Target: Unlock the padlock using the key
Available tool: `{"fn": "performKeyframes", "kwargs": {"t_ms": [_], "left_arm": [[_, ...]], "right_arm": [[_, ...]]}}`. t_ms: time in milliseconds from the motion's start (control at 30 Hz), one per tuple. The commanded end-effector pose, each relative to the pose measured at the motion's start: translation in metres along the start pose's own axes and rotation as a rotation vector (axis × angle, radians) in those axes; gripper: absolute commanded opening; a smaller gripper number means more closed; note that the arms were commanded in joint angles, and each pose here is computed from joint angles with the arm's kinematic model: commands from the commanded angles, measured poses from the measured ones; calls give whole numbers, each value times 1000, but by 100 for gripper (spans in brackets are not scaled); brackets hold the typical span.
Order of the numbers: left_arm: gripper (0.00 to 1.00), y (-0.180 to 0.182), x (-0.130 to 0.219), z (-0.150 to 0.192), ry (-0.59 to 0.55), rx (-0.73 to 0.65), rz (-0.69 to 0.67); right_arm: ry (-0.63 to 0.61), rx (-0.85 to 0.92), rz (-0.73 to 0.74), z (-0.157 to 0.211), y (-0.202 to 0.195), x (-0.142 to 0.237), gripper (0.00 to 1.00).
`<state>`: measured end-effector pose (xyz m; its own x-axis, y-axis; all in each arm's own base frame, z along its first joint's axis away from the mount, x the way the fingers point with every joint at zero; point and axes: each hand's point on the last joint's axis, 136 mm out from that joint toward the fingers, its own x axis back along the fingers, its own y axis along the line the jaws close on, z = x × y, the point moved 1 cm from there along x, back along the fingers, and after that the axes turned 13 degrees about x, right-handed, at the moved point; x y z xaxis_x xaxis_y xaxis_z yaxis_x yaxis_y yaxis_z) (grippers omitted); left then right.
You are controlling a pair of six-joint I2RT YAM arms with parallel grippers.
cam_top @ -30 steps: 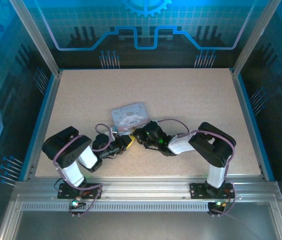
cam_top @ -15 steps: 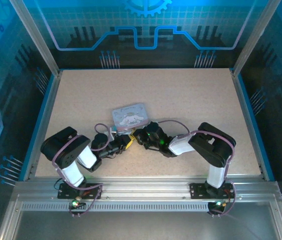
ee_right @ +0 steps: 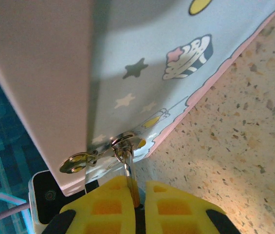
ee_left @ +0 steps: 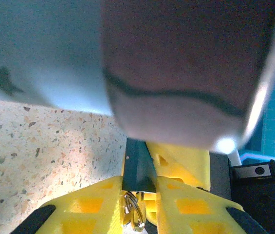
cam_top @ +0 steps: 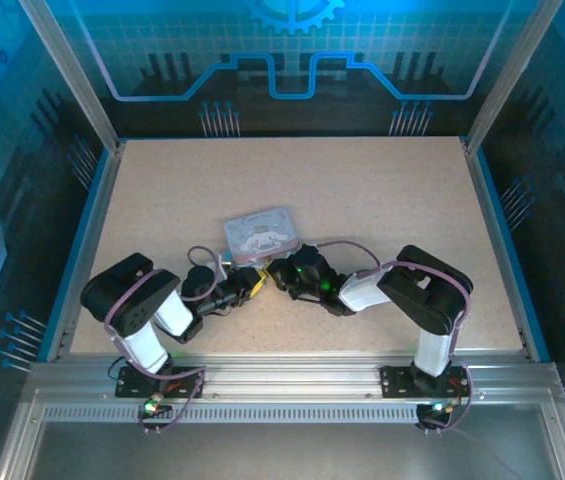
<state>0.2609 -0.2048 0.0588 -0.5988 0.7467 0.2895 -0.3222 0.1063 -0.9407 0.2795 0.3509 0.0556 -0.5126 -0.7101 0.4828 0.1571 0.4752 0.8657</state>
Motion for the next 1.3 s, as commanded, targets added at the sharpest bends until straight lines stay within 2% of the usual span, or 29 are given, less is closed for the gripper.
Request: {"fn": "performKeyframes", "kwargs": {"t_ms": [0,233,467,667,967,1167,1267], "left_arm": [[21,-13,1,0,4,-27,51],[0,-15,3,2,12,-39,58],[0,-16,4,7,15,-95,62],[0,-12,-3,19,2,-225,46],[0,-14,-4,30,-38,-466,-5],[0,-21,0,41,-36,-727,-147],[0,-24,7,38,-51,-800,-189]], "right_arm": [[77,9,151,18,-40,3,0],[86,17,169,19,-39,2,0],[86,70,202,17,-29,8,0],[95,170,295,11,-14,22,0],[125,211,343,8,-9,26,2],[174,223,348,14,-7,19,4],[187,236,346,15,-3,17,6]]}}
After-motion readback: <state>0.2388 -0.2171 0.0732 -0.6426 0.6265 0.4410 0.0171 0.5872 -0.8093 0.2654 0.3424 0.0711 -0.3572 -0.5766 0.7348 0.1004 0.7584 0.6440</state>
